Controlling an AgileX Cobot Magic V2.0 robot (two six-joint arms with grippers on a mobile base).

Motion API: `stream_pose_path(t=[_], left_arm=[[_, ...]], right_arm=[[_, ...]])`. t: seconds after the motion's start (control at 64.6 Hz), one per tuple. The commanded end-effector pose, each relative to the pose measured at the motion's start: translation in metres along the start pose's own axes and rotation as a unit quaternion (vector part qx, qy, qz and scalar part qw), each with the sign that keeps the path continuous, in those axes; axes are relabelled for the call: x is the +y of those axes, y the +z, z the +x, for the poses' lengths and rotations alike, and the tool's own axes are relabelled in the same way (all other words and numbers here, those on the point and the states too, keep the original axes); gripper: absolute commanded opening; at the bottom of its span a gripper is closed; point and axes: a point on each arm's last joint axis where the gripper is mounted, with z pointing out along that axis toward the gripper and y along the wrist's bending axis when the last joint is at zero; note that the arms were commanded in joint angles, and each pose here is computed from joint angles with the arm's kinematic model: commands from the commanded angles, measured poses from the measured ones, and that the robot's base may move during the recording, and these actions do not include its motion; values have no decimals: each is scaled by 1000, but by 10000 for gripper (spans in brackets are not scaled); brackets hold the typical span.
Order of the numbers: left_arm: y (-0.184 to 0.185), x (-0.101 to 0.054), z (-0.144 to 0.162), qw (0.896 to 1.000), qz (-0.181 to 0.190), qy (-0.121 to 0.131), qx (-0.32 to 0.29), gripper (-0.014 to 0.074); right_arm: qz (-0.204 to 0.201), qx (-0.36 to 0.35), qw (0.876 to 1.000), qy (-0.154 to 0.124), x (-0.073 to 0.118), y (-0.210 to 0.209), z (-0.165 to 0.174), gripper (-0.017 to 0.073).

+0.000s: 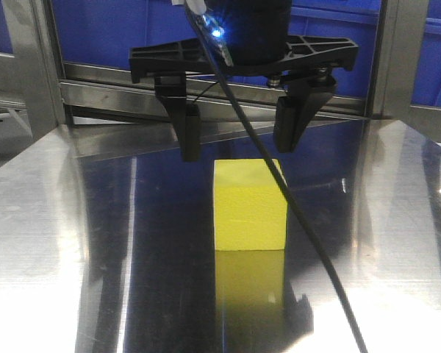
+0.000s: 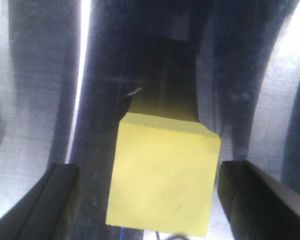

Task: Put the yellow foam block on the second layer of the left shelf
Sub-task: 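Lower the open right gripper around the yellow foam cube and close, then lift the yellow cube with the right gripper off the table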

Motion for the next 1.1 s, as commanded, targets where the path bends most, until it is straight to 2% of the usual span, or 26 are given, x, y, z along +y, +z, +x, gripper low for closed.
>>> stream_pose_path(t=[0.0,0.263,0.712,0.82,0.959,1.037,1.083], left_arm=[[1,-1,1,1000,10,-3,-28,136],[1,-1,1,1000,10,-3,-28,136],[1,-1,1,1000,10,-3,-28,136],[1,-1,1,1000,10,-3,-28,136],[1,-1,1,1000,10,-3,-28,136],[1,-1,1,1000,10,-3,-28,136],[1,-1,1,1000,10,-3,-28,136]], right_arm=[[-25,-50,998,8,-4,-23,-9,624],[-8,-27,1000,6,-14,0,2,624],[-36,-41,998,3,-17,26,12,614],[-36,-42,998,3,-16,26,12,522],[-36,-42,998,5,-18,26,11,300],[-35,-48,998,10,-23,23,7,248],[-39,-59,997,0,-24,18,5,245]])
